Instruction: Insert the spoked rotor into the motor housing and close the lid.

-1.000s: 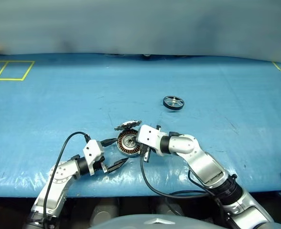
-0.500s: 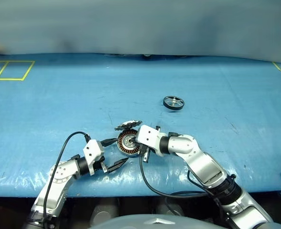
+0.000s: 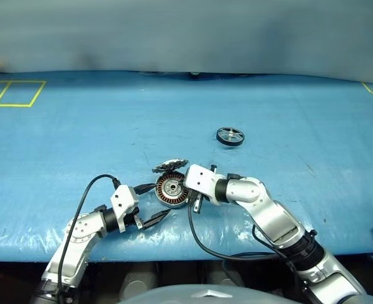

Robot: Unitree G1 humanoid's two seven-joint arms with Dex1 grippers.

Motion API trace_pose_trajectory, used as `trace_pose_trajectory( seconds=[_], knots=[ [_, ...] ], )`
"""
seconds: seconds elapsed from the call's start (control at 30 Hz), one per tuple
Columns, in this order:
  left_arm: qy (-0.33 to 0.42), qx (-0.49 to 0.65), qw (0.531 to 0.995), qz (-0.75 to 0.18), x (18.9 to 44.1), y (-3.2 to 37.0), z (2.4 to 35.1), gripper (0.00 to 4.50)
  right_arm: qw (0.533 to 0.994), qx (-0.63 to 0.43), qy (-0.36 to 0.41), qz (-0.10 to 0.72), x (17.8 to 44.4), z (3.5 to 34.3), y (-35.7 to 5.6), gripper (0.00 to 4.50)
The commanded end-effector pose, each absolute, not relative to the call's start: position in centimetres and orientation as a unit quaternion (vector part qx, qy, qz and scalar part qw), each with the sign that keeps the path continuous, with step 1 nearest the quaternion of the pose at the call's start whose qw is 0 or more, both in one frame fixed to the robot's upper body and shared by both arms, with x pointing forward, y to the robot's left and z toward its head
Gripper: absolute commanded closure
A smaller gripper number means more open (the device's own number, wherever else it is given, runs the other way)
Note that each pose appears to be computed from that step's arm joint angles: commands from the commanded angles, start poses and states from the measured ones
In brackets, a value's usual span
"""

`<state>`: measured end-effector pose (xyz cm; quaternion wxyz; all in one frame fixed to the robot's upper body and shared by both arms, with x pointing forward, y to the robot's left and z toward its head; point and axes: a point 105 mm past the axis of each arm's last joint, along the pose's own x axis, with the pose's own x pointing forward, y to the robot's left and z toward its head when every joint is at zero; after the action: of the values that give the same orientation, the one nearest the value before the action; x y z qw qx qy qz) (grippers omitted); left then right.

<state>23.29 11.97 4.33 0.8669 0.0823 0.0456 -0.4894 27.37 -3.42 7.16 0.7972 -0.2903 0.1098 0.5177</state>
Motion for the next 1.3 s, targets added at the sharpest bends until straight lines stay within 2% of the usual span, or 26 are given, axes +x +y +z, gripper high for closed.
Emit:
trace_pose_trajectory(
  seconds=[0.03, 0.57, 0.97, 1.3],
  knots=[
    [0.039, 0.077, 0.867, -0.490, 23.2, 11.8, 4.6, 0.17, 0.793, -0.276, 0.096, 0.534, 26.7, 7.6, -2.6, 4.47],
    [0.039, 0.081, 0.866, -0.491, 23.2, 11.8, 4.5, 0.17, 0.783, -0.256, 0.062, 0.564, 25.7, 9.3, -1.0, 4.47],
    [0.041, 0.083, 0.867, -0.490, 23.4, 11.8, 4.4, 0.17, 0.785, -0.247, 0.081, 0.562, 25.7, 7.9, -0.7, 4.47],
    [0.043, 0.081, 0.868, -0.488, 23.4, 12.0, 4.3, 0.17, 0.791, -0.239, 0.046, 0.562, 25.9, 10.1, -0.7, 4.47]
  ],
)
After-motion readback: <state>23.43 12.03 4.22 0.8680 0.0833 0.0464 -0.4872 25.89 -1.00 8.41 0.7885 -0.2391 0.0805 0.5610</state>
